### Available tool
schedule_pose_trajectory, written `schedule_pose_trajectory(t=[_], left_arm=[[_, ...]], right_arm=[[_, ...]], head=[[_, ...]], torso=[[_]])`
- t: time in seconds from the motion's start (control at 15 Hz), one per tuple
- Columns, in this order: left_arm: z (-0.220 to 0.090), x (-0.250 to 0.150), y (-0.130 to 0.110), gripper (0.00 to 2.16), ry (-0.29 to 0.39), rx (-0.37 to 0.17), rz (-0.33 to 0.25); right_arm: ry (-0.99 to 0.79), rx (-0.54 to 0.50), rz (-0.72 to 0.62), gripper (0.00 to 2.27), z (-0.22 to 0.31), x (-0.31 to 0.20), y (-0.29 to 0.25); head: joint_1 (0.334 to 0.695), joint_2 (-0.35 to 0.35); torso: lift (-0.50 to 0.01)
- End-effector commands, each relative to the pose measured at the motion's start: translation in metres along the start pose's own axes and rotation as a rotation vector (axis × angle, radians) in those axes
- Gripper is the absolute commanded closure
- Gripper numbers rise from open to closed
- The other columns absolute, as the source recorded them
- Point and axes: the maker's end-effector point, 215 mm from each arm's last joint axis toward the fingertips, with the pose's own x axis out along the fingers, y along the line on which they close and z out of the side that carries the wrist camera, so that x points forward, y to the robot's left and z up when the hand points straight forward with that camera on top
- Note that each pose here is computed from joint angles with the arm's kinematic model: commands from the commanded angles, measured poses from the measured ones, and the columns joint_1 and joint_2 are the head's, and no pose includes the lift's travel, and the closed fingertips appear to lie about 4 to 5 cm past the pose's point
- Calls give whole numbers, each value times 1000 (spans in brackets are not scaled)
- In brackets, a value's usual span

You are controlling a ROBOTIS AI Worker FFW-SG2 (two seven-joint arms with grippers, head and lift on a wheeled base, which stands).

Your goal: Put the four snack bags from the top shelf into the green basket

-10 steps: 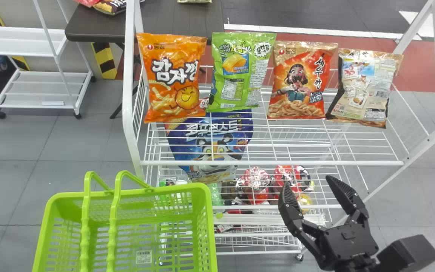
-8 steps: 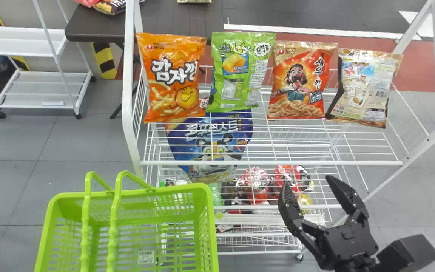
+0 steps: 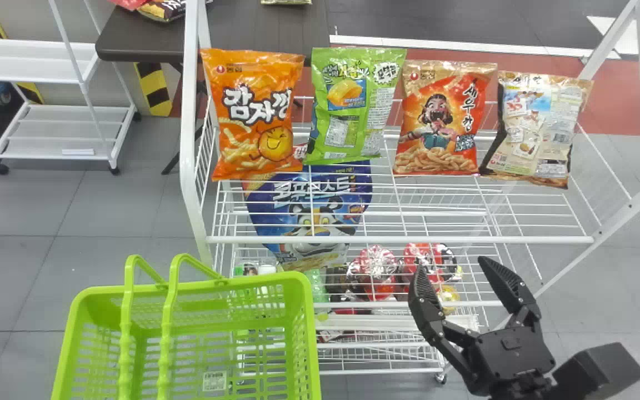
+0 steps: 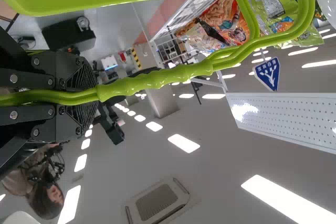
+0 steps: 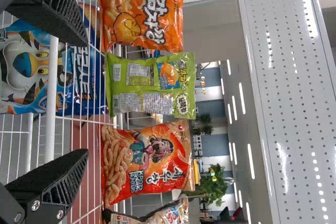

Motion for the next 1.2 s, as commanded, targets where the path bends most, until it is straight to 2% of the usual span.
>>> schedule_pose_trajectory(t=[0.0, 0.33, 0.6, 0.8, 1.13], left_arm=[[0, 0, -2, 2148, -1, -1, -10], [-1, 2, -3, 2148, 3, 2, -14], [-1, 2, -3, 2148, 2, 1, -15], [-2, 4, -3, 2148, 7, -1, -19], [2, 11, 0, 2148, 23, 2, -35]], right_arm=[[-7, 4, -1, 87, 2, 3, -1], [-2, 39, 43, 87, 5, 53, 13], [62, 76, 144, 83, 1, 116, 58], [75, 89, 216, 63, 1, 170, 89], [53, 84, 249, 60, 9, 236, 97]], head=[[695, -82], [695, -73], [695, -2], [695, 88], [695, 144]], torso=[[0], [0], [0], [0], [0]])
